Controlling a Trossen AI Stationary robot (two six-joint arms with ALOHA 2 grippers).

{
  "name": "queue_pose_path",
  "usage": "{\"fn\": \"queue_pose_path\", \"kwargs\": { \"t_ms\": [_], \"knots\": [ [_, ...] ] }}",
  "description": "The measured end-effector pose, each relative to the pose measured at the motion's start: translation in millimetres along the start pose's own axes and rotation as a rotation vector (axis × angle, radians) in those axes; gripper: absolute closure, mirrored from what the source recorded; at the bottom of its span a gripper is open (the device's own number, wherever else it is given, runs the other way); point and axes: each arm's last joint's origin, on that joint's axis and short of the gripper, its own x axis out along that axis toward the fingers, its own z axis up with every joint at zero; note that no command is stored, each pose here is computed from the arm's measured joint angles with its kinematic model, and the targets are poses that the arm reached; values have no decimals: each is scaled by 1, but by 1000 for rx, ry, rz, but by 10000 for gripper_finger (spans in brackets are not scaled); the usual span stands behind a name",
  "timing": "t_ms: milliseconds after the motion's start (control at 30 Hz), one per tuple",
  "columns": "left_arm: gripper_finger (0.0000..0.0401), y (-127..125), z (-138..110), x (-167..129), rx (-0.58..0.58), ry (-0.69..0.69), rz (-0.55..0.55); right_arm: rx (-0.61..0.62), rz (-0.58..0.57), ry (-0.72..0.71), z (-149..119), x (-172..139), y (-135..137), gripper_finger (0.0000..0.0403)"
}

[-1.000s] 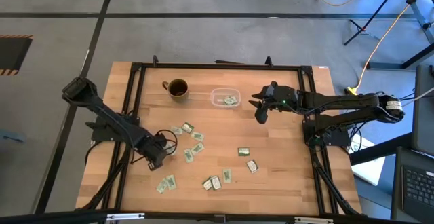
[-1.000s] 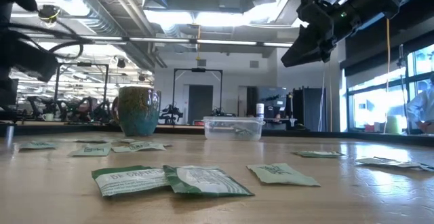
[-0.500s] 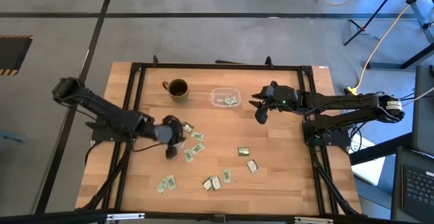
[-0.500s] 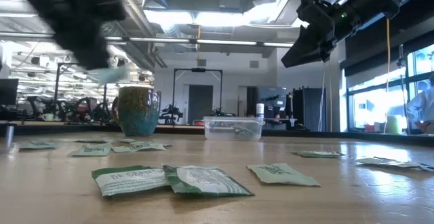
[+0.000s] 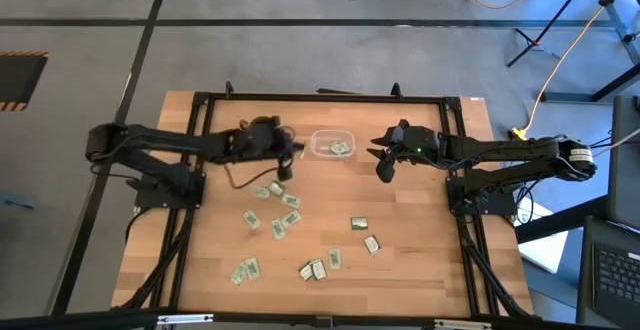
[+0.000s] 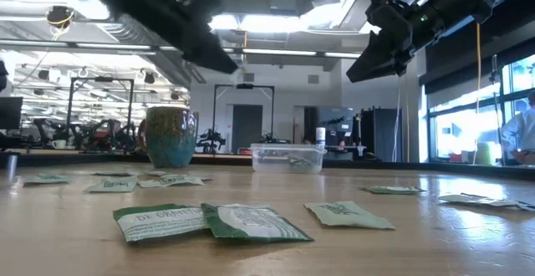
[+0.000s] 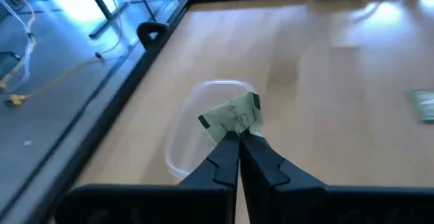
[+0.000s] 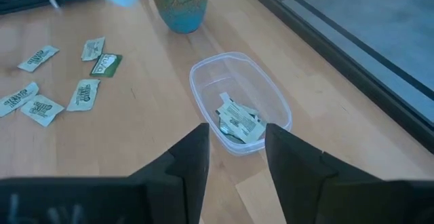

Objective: Pick and place Stevia / Truvia into bins
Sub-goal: Put the stevia packet into the transparent container

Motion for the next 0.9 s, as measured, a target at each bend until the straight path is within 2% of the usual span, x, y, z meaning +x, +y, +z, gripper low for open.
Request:
{"fn": "queue_pose_path", "kwargs": {
  "t_ms": [167, 367, 633, 900],
  "knots": [
    [396, 16, 15, 34, 69, 88, 2, -2, 0, 0, 0, 0, 0, 256],
    [396, 28, 16, 78, 97, 190, 23, -19, 0, 0, 0, 0, 0, 256],
    [396, 30, -3, 121, 96, 292, 20, -22, -1, 6, -1, 0, 0, 256],
    [392, 25, -22, 138, 104, 360, 3, -26, -1, 8, -1, 0, 0, 256]
  ]
}}
